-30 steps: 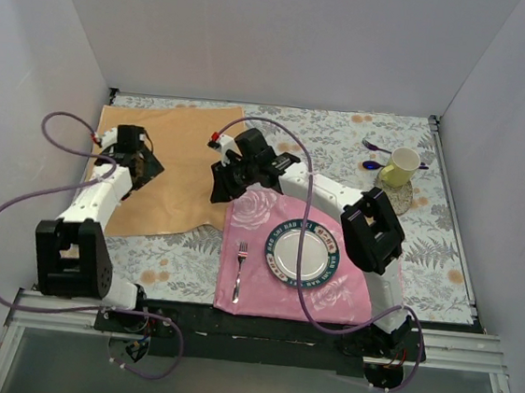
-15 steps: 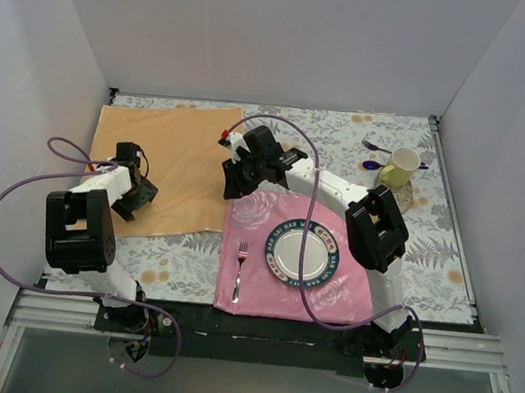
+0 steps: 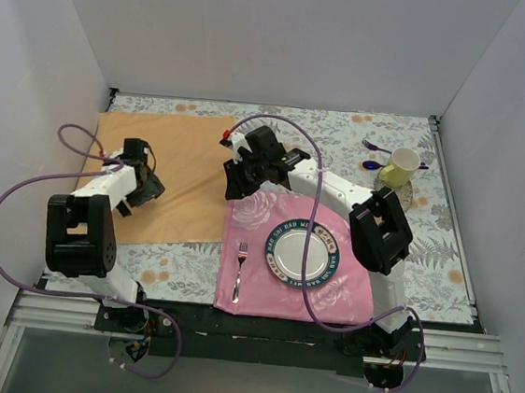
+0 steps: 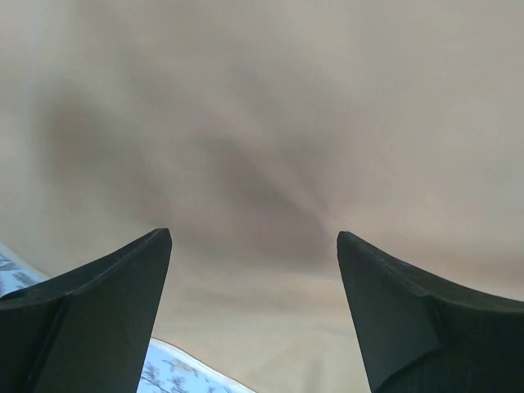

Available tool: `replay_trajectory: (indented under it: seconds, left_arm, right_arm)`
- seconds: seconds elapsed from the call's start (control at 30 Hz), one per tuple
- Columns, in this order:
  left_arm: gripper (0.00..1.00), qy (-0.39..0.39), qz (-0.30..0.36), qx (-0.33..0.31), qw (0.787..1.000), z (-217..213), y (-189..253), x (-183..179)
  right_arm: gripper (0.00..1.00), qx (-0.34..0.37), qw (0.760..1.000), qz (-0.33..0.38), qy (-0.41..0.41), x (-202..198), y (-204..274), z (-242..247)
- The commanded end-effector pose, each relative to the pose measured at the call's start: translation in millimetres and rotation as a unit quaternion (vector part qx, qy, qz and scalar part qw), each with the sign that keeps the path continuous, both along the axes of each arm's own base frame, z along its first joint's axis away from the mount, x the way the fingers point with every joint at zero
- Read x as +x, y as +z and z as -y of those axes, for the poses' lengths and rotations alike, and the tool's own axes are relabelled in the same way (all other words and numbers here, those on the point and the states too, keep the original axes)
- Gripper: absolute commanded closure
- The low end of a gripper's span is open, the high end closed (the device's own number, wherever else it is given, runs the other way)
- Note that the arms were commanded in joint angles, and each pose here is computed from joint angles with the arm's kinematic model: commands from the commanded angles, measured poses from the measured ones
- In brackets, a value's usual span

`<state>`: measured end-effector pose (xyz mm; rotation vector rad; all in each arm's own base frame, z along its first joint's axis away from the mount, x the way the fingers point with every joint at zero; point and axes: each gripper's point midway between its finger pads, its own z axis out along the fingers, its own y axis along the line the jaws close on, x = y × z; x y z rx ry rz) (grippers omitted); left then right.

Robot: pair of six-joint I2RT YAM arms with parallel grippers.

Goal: Fold the napkin, place the utensils inside, and roll it up
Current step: Fold the napkin

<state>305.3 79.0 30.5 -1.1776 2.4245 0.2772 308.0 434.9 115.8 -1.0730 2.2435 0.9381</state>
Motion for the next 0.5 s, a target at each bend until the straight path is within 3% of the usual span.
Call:
replay_trajectory:
  seconds: [0.0,0.17,0.23,0.4,0.47]
  left_arm:
    - [0.21,-0.199,0.084,0.011,0.976,80.1,64.0,37.5]
    - [0.34,-0.377,0.067,-0.077,0.921,176.7,62.0,15.6]
    - [0.36,-0.409,0.05,-0.082,0.907,192.8,58.2,2.0]
    - [0.39,-0.53,0.002,-0.131,0.838,253.4,42.9,-44.6]
    - [0.42,-0.549,-0.02,-0.123,0.826,260.5,31.1,-54.5]
  right_arm:
    - [0.66,0.019,0.999,0.035,-0.006,1.9,35.3,16.6]
    - [0.66,0.026,0.998,0.043,-0.028,8.3,45.4,43.3]
    - [0.66,0.033,0.998,0.037,-0.04,10.4,50.4,59.6]
    - [0.66,0.056,0.994,0.049,-0.078,19.1,63.7,93.6]
    - [0.66,0.064,0.993,0.054,-0.089,19.8,70.8,105.1]
